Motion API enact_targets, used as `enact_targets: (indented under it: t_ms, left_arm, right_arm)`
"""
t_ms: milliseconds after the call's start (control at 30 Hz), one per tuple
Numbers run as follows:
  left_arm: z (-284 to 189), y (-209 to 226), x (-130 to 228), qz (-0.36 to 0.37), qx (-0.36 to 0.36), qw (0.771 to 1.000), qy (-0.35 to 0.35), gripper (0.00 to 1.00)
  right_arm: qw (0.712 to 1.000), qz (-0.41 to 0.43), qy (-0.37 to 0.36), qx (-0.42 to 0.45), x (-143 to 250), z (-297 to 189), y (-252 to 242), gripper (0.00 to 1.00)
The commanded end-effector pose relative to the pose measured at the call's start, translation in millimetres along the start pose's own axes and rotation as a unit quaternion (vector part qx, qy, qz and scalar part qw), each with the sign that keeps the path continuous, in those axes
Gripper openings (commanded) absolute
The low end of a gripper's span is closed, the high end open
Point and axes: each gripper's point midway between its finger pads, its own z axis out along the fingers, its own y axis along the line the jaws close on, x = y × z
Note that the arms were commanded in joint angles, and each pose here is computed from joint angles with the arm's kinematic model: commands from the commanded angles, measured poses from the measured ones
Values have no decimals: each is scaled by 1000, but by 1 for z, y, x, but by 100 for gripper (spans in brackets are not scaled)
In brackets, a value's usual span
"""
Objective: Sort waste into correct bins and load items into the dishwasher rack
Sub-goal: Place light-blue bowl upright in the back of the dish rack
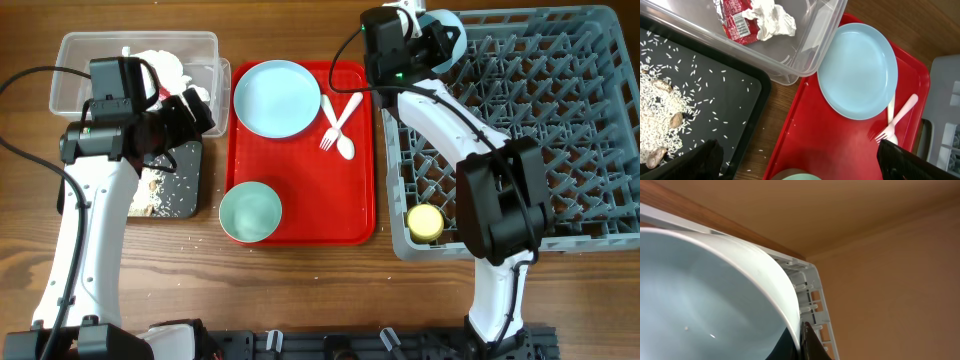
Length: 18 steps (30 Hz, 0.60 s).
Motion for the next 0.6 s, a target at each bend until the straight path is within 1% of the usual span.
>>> enact_targets:
  t_ms: [0,33,100,133,200,233,300,500,567]
  left_arm:
    - [-2,-1,-5,3,4,1000,-5,100]
    - [-2,-1,-5,3,4,1000,-5,100]
    - [-2,-1,-5,3,4,1000,-5,100]
    - [-2,-1,-5,3,4,1000,-5,100]
    - [-2,-1,-5,2,4,1000,-5,100]
    - [-2,-1,-5,3,4,1000,-5,100]
    - [-2,-1,-5,2,4,1000,-5,100]
    - [-2,-1,-5,2,4,1000,-5,100]
    - [-2,-1,-5,3,4,1000,-5,100]
  right_arm:
    - [999,-32,-11,-3,-5,-19,20,5]
    - [999,-35,-17,-5,-7,-24,23,11]
    - [998,-56,-24,-11,-10,-34,28,27]
    - [997,-65,-28,-12,-11,-38,30,48]
    - [997,-73,-37,-16,-15,-47,34,78]
    - [996,-74,-41,-19,-16,-50,36,83]
    - [996,-71,-50,-27,-20,-56,39,86]
    - [991,-31,-100,-85,-41,-81,46,91]
    - [986,3,-120,-117,-51,-90,43,92]
